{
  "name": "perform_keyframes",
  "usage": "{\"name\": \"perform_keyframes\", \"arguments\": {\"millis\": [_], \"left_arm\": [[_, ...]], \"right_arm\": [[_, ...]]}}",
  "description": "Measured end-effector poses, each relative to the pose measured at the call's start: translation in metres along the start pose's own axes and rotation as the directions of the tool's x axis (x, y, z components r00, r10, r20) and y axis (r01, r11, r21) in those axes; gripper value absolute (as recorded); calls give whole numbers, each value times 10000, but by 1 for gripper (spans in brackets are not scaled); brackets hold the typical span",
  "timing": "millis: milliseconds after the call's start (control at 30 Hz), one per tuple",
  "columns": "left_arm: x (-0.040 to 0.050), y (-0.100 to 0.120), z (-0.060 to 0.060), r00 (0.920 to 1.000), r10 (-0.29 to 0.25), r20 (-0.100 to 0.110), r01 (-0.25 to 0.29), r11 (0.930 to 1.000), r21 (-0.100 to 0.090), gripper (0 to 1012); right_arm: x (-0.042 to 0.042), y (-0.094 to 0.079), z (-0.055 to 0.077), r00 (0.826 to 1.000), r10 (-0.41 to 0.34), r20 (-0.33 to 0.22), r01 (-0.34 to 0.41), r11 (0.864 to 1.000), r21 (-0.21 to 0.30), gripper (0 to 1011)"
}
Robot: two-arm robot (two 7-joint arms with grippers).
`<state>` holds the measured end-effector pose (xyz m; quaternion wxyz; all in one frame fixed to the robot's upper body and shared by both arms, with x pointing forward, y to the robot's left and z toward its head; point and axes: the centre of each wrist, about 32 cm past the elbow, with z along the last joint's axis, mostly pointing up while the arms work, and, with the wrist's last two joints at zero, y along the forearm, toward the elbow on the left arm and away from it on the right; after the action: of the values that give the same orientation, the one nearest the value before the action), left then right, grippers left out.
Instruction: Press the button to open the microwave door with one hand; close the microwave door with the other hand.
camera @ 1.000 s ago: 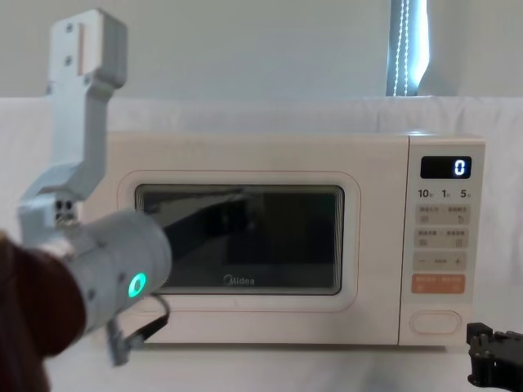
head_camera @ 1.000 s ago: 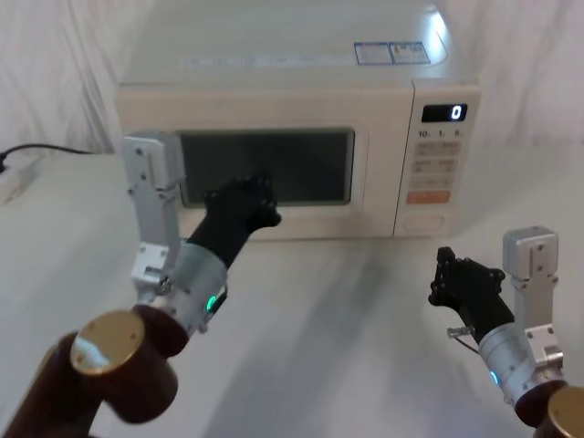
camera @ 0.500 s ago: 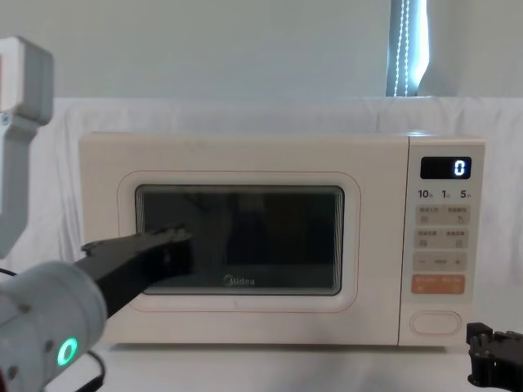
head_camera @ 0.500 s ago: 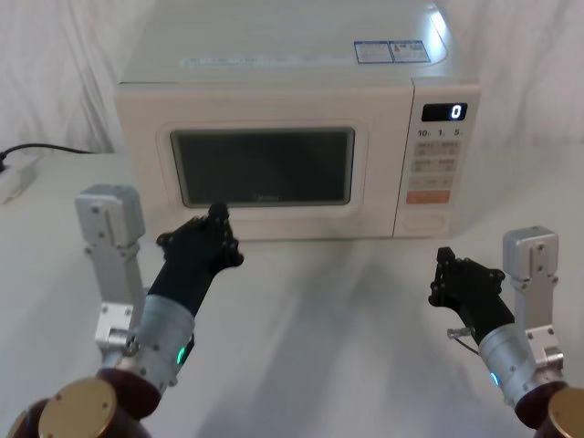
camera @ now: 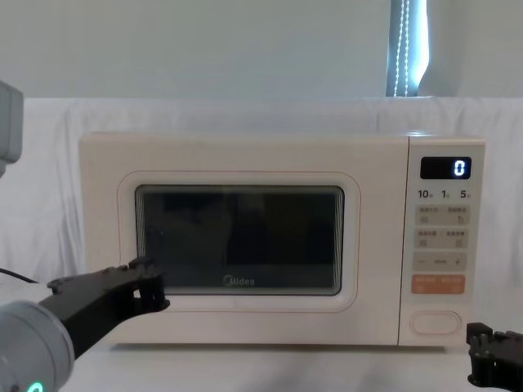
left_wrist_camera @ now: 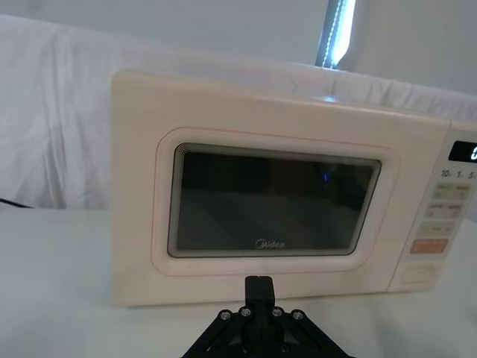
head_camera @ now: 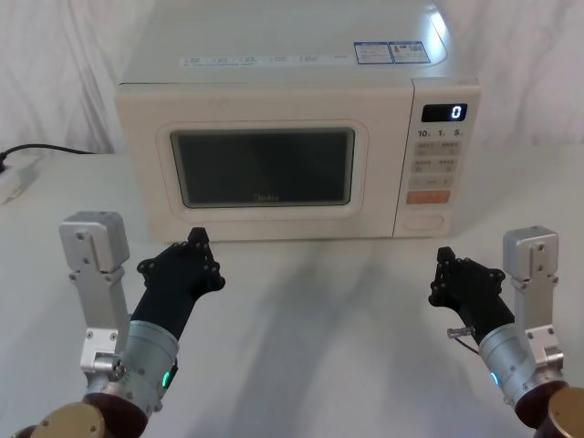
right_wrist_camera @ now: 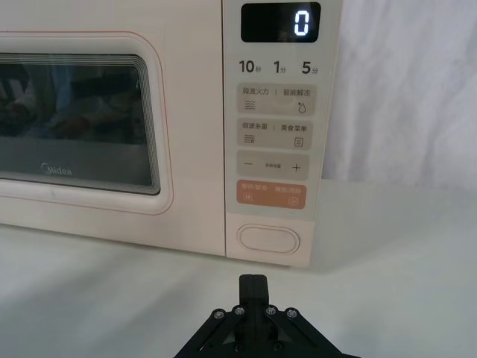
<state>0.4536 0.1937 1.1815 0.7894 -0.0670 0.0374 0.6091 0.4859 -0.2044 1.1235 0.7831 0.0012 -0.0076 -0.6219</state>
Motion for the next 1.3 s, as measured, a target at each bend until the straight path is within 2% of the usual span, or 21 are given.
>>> {"name": "perform_keyframes", "arguments": {"millis": [433,667,1300], "left_arm": [[14,1,-52,9991,432,-30,-431,9988,237,0],[3,-6,-53,9991,408,62,-409,9989,248,0],[4,-5,-53,9992,394,37,-394,9989,249,0]], "right_arm": [[0,0,0,10000,-1,-1,1,10000,-1,0],[0,0,0,10000,0,0,0,10000,-1,0],[0,0,0,10000,0,0,0,10000,-1,0]]}}
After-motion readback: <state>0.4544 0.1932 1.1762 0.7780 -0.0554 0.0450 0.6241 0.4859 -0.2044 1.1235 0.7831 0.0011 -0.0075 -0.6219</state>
